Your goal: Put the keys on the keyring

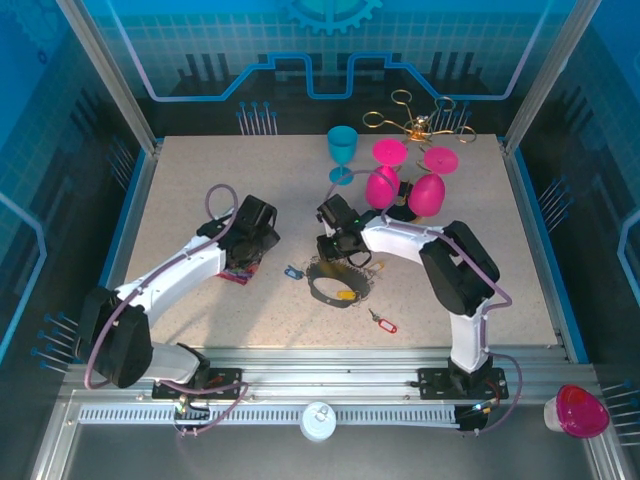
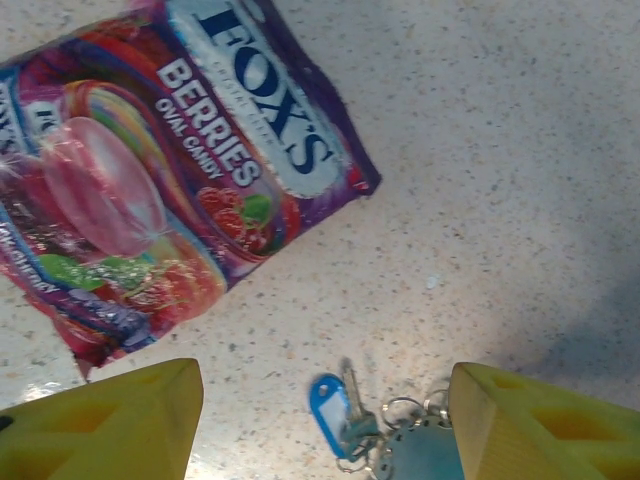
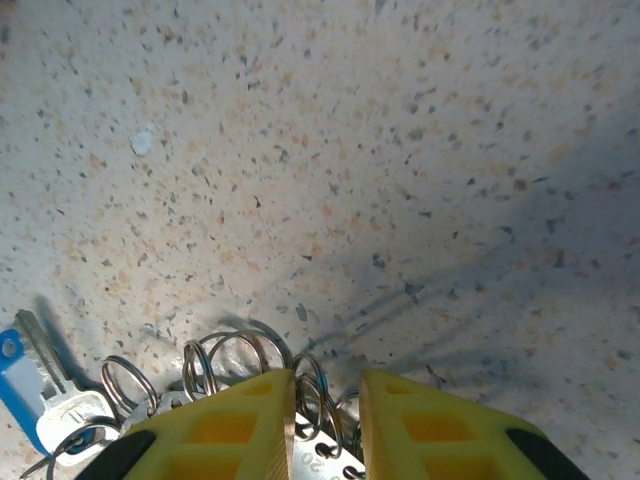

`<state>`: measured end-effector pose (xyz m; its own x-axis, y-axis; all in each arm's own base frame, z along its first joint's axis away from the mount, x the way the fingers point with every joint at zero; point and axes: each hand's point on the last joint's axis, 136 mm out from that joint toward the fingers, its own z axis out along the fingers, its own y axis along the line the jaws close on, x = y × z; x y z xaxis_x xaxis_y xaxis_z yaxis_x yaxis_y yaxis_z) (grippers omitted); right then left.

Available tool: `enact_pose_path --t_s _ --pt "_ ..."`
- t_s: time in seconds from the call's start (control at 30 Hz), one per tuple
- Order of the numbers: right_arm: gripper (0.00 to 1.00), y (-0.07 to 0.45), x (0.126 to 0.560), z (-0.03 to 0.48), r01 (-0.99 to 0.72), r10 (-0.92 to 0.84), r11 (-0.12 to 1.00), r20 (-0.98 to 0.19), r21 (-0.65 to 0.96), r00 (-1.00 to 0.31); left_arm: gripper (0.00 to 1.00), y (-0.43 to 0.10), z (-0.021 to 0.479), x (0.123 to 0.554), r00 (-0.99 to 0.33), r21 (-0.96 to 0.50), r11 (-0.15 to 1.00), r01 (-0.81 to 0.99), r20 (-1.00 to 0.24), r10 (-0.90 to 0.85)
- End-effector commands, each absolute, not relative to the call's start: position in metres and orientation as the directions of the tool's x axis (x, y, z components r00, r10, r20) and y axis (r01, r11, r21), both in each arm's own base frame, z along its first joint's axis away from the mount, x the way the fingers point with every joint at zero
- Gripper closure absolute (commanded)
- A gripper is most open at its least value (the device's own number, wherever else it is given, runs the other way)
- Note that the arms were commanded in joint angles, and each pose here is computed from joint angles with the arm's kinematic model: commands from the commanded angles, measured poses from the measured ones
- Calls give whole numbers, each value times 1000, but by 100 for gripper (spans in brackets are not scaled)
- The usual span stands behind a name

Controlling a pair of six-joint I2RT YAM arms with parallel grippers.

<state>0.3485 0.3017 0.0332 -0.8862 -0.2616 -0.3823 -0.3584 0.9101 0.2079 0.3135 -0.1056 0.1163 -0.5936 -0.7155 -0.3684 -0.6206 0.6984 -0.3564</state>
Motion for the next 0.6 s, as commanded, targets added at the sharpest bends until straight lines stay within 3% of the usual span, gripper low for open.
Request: enact_pose_path --t_s 0.0,0.57 --pt "75 307 345 32 -379 -295 898 -333 223 -896 34 -95 119 312 -558 -369 684 -630 -397 -728" --pt "82 312 334 20 -415 -357 888 -272 198 -894 34 -89 118 308 -550 -364 679 -638 -402 -732"
